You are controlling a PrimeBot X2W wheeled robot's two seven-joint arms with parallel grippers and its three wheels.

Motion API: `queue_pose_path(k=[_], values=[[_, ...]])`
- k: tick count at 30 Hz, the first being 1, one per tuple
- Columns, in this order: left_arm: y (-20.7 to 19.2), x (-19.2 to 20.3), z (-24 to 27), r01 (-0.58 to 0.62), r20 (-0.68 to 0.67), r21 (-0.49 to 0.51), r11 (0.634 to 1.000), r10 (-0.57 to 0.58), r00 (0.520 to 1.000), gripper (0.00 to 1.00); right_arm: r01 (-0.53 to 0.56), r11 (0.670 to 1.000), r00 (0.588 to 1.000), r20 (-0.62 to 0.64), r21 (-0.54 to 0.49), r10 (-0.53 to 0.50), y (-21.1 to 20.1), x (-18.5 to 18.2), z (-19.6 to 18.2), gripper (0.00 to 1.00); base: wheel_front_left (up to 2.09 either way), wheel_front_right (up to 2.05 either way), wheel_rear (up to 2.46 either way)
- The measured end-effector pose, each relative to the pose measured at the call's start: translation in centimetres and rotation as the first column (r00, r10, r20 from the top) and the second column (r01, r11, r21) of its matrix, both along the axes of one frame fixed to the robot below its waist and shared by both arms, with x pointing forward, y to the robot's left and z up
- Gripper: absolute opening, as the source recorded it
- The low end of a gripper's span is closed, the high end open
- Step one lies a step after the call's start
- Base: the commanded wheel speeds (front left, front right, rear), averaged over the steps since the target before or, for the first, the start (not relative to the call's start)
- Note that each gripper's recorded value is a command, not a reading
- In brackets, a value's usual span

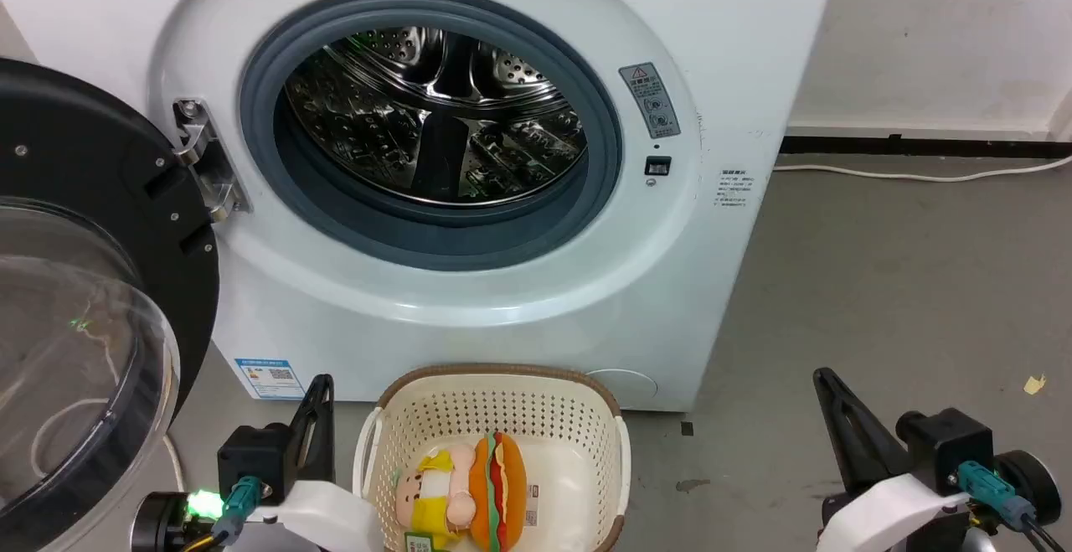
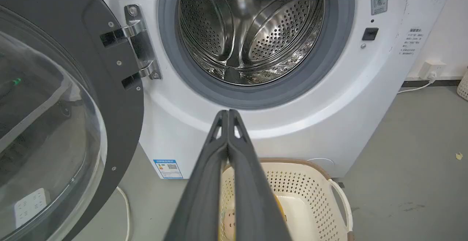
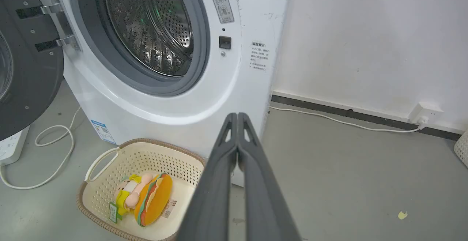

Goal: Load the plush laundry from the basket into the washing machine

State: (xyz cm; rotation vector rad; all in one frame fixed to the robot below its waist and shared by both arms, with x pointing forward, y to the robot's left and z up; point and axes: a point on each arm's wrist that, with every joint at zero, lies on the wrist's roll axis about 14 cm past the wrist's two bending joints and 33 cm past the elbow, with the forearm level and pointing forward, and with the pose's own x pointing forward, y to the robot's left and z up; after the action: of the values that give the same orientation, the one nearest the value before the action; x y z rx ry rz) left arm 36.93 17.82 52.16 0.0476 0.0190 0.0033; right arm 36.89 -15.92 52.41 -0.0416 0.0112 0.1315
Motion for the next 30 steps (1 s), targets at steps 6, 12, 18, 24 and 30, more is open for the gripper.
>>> queue_pose_path(k=[6, 12, 18, 24, 30], values=[[0.0, 0.0, 0.0, 0.0, 0.0, 0.0, 1.0, 0.0, 1.0, 0.0, 0.0, 1.0, 1.0, 0.0, 0.0, 0.0, 0.0, 0.0, 0.0, 0.0, 0.0, 0.0, 0.0], [0.0, 0.0, 0.0, 0.0, 0.0, 0.0, 1.0, 0.0, 1.0, 0.0, 0.0, 1.0, 1.0, 0.0, 0.0, 0.0, 0.0, 0.0, 0.0, 0.0, 0.0, 0.0, 0.0], [0.0, 0.0, 0.0, 0.0, 0.0, 0.0, 1.0, 0.0, 1.0, 0.0, 0.0, 1.0, 1.0, 0.0, 0.0, 0.0, 0.0, 0.0, 0.0, 0.0, 0.0, 0.0, 0.0], [0.0, 0.0, 0.0, 0.0, 0.0, 0.0, 1.0, 0.0, 1.0, 0.0, 0.0, 1.0, 1.0, 0.0, 0.0, 0.0, 0.0, 0.0, 0.0, 0.0, 0.0, 0.0, 0.0], [0.0, 0.0, 0.0, 0.0, 0.0, 0.0, 1.0, 0.0, 1.0, 0.0, 0.0, 1.0, 1.0, 0.0, 0.0, 0.0, 0.0, 0.0, 0.0, 0.0, 0.0, 0.0, 0.0]])
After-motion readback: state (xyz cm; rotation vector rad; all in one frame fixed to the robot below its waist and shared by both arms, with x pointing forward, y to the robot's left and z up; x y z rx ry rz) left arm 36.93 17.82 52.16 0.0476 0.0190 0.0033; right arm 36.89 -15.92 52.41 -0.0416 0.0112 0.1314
